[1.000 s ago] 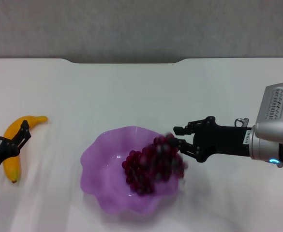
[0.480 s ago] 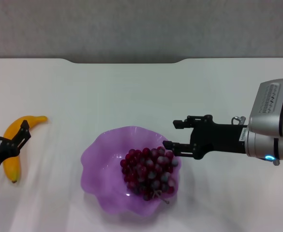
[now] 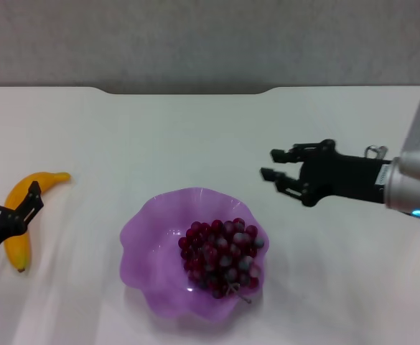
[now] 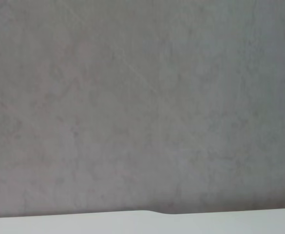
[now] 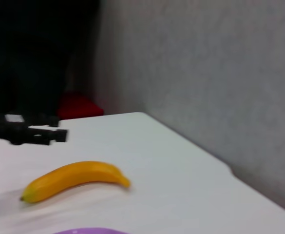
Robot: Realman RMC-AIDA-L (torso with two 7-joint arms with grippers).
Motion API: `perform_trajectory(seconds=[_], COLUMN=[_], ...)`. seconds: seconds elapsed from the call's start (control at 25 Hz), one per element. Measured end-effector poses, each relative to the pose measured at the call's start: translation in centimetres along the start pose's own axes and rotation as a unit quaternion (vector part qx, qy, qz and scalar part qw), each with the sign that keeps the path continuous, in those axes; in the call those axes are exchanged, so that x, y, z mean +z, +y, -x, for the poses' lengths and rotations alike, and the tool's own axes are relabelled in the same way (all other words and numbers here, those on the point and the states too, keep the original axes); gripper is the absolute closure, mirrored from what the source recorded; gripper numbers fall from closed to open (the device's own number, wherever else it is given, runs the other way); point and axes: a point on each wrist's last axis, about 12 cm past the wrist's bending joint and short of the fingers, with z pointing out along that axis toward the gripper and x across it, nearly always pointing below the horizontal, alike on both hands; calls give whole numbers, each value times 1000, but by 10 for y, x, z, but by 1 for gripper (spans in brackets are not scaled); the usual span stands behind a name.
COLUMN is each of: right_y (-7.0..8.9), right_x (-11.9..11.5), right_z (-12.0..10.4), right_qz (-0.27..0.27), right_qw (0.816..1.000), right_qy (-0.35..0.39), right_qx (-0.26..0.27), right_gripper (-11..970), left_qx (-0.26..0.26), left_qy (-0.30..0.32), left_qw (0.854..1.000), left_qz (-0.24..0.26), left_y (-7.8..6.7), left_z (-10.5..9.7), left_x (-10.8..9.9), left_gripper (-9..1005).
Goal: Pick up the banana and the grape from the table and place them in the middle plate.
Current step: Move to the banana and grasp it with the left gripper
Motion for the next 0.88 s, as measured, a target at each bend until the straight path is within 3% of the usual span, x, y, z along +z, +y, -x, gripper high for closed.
perform_trajectory(seconds=[0.08, 0.32, 0.52, 0.72, 0.88], right_y=[-7, -18, -10, 4, 15], right_x=[-13, -57, -104, -122, -119], right_z=[-2, -11, -24, -52, -76], right_qz=[-33, -151, -286, -389, -415], right_qw=[999, 983, 931, 884, 883], right_qy=[-16, -103, -225, -256, -215], right_qx=[10, 35, 23, 38, 54], right_gripper=[500, 736, 955, 957, 958], left_qx=[0, -1, -2, -4, -19], left_qy=[0, 9, 12, 8, 7], left_qw=[1000, 1000, 1000, 1000, 1000], left_qz=[2, 2, 2, 4, 5], left_y=[1, 0, -1, -1, -6], left_z=[0, -1, -1, 1, 8], left_x=[0, 3, 4, 7, 18], left_gripper=[106, 107, 108, 108, 109])
